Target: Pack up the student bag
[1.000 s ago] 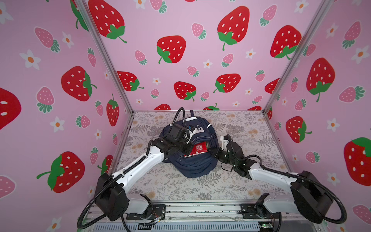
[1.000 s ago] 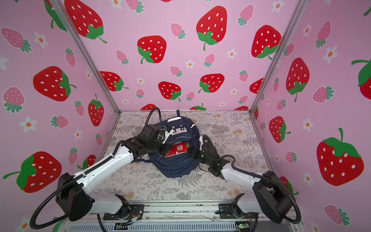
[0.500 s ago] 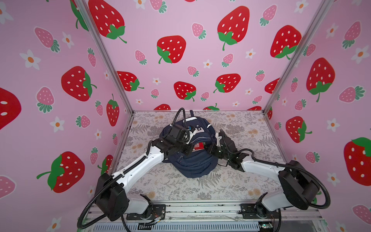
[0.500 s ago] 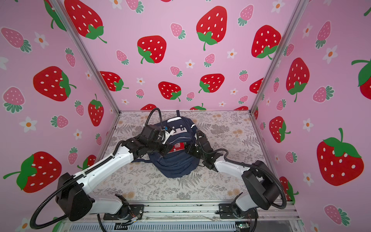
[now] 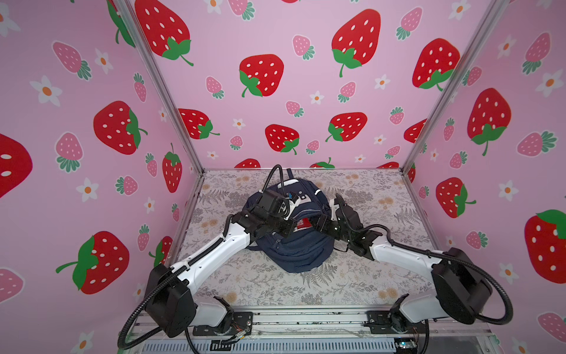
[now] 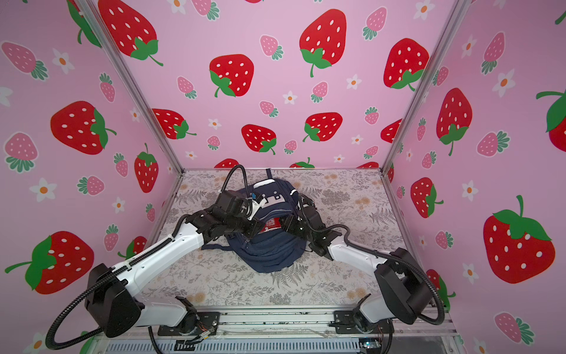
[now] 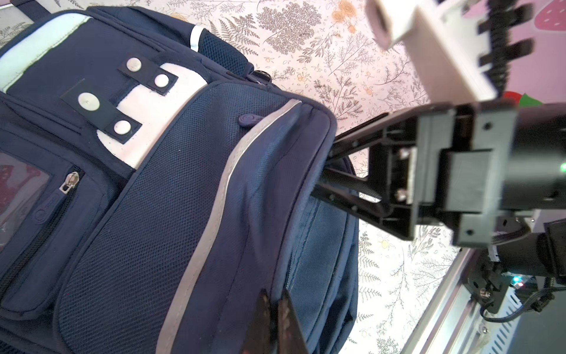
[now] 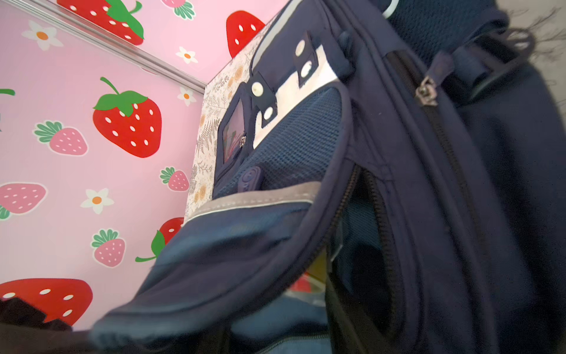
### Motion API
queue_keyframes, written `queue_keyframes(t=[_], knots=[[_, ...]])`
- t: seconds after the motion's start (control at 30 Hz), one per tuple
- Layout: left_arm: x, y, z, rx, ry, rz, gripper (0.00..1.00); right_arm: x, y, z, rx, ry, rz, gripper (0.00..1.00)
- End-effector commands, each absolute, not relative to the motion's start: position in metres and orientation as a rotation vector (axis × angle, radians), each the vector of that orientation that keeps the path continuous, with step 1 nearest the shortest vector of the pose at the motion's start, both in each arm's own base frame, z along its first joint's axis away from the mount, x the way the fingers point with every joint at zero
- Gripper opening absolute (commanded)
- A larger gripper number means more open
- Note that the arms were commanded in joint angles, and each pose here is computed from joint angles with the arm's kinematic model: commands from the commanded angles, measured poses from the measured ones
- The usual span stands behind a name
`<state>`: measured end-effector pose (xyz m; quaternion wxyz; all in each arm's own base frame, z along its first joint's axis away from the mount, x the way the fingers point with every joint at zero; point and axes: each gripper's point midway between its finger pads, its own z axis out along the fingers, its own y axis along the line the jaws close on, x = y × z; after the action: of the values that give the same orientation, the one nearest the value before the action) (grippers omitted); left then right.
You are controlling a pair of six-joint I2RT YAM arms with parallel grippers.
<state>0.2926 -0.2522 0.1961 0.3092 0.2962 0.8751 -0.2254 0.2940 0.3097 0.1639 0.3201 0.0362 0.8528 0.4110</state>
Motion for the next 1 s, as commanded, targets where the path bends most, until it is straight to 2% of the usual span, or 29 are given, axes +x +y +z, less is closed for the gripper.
queue_keyframes(t=[0.0, 0.07, 0.17, 0.37, 0.47, 0.57, 0.63, 0.7, 0.8, 0.97], knots=[[0.291, -0.265, 0.214, 0.824, 2.25, -0.67, 0.0, 0.288, 0.29, 0.157, 0.101, 2.258, 0.992, 0.43], [0.291, -0.264, 0.214, 0.821, 2.252, -0.671, 0.0, 0.284, 0.288, 0.157, 0.093, 2.26, 0.996, 0.37], [0.29, -0.264, 0.214, 0.82, 2.251, -0.671, 0.0, 0.28, 0.289, 0.155, 0.066, 2.268, 0.999, 0.19], [0.29, -0.264, 0.214, 0.819, 2.254, -0.67, 0.0, 0.273, 0.308, 0.147, -0.004, 2.3, 1.001, 0.15], [0.29, -0.264, 0.213, 0.819, 2.263, -0.671, 0.0, 0.272, 0.309, 0.148, -0.029, 2.304, 0.942, 0.16], [0.291, -0.264, 0.209, 0.813, 2.285, -0.671, 0.02, 0.266, 0.303, 0.149, -0.064, 2.315, 0.867, 0.22], [0.292, -0.264, 0.207, 0.804, 2.303, -0.668, 0.23, 0.259, 0.295, 0.149, -0.083, 2.319, 0.815, 0.3], [0.294, -0.265, 0.205, 0.787, 2.318, -0.67, 0.35, 0.248, 0.286, 0.147, -0.098, 2.328, 0.77, 0.36], [0.294, -0.266, 0.206, 0.764, 2.324, -0.686, 0.44, 0.231, 0.275, 0.149, -0.126, 2.325, 0.714, 0.4], [0.296, -0.262, 0.22, 0.703, 2.307, -0.681, 0.49, 0.212, 0.264, 0.154, -0.175, 2.322, 0.621, 0.41]])
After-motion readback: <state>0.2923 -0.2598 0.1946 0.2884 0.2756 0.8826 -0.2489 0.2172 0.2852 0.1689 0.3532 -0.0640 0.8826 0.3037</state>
